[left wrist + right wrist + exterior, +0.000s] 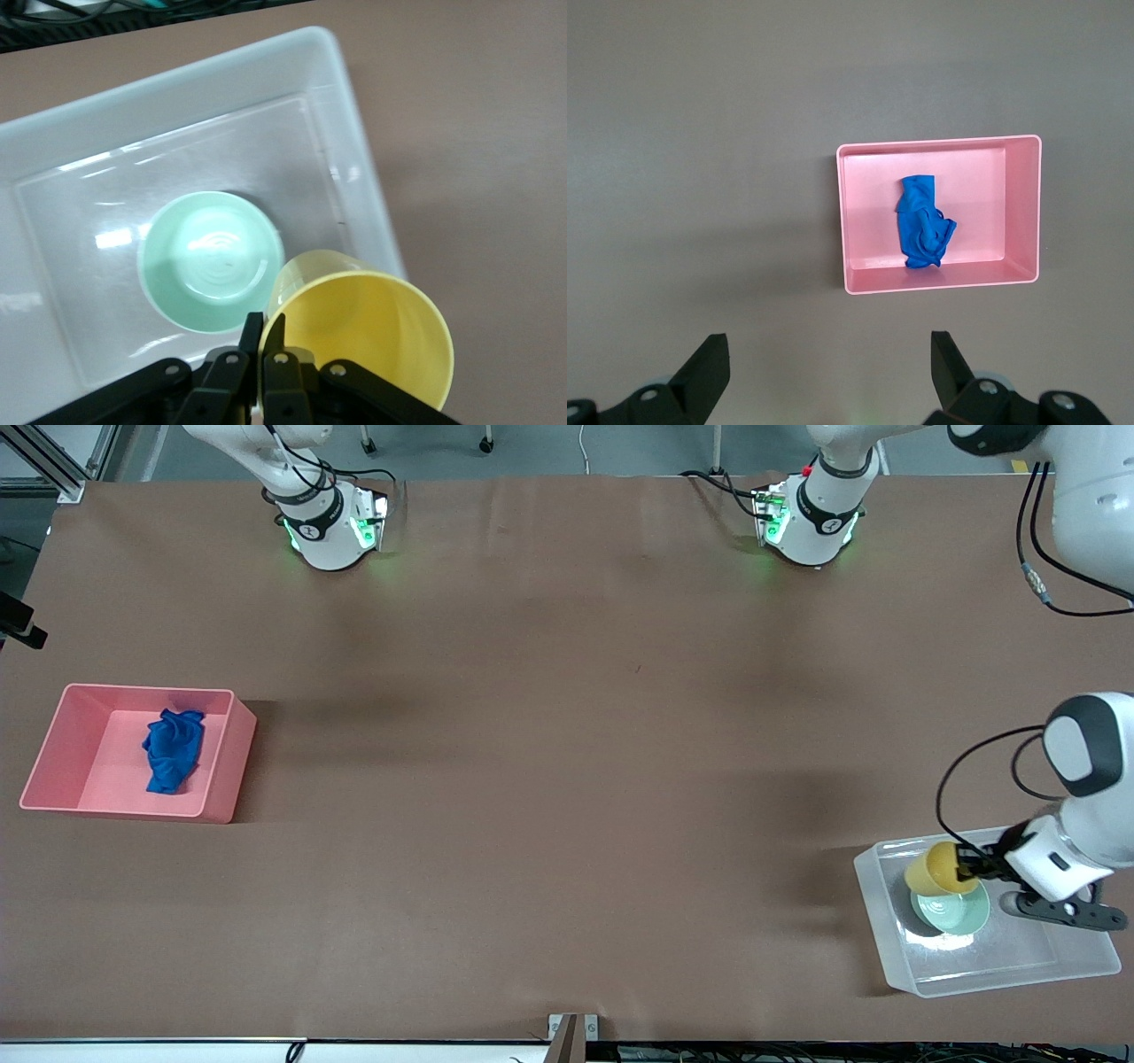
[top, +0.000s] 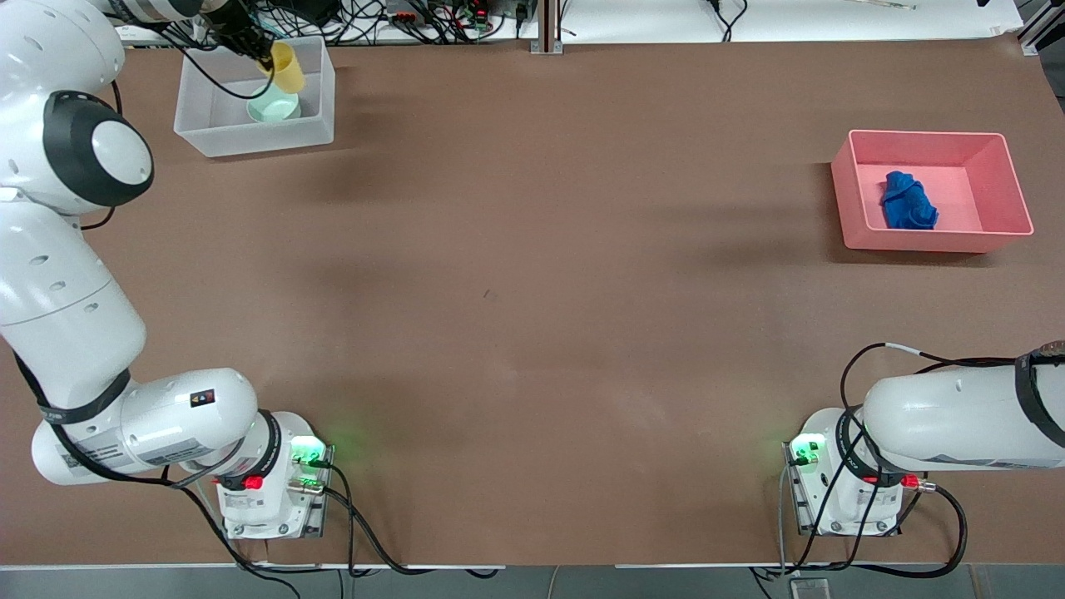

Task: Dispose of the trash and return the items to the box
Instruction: 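Carry the cup into the green bowl in the clear box, release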

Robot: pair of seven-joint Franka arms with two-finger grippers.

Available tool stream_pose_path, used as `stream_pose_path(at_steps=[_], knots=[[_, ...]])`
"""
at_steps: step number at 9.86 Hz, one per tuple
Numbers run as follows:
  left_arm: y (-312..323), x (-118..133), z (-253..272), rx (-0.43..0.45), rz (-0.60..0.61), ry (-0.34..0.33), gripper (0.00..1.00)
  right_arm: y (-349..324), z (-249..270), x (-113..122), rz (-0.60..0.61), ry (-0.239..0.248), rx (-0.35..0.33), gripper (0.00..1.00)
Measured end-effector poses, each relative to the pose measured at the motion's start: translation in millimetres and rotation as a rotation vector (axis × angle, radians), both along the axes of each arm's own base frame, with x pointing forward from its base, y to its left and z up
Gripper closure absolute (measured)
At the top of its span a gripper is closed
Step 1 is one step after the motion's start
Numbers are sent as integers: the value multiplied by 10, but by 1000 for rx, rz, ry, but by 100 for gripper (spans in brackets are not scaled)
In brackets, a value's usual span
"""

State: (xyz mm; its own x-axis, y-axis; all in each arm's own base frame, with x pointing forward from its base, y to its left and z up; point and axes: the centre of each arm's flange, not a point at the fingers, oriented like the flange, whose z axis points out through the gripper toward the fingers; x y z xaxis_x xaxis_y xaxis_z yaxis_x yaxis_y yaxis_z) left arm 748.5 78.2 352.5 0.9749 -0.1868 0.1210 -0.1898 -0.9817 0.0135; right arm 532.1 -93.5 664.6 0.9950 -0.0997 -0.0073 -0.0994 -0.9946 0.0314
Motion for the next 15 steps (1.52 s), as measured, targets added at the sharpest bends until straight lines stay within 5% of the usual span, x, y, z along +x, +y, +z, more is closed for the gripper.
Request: stream_pose_path(at_steps=[9,10,15], knots=[[510,133,-788,48,91,-6,96,1,0,0,0,0,0,0],[480,133,-847,45,97,1,87,1,0,0,0,0,0,0],[381,213,-523,38,89,-57,15,-2,0,-1,0,0,0,0]])
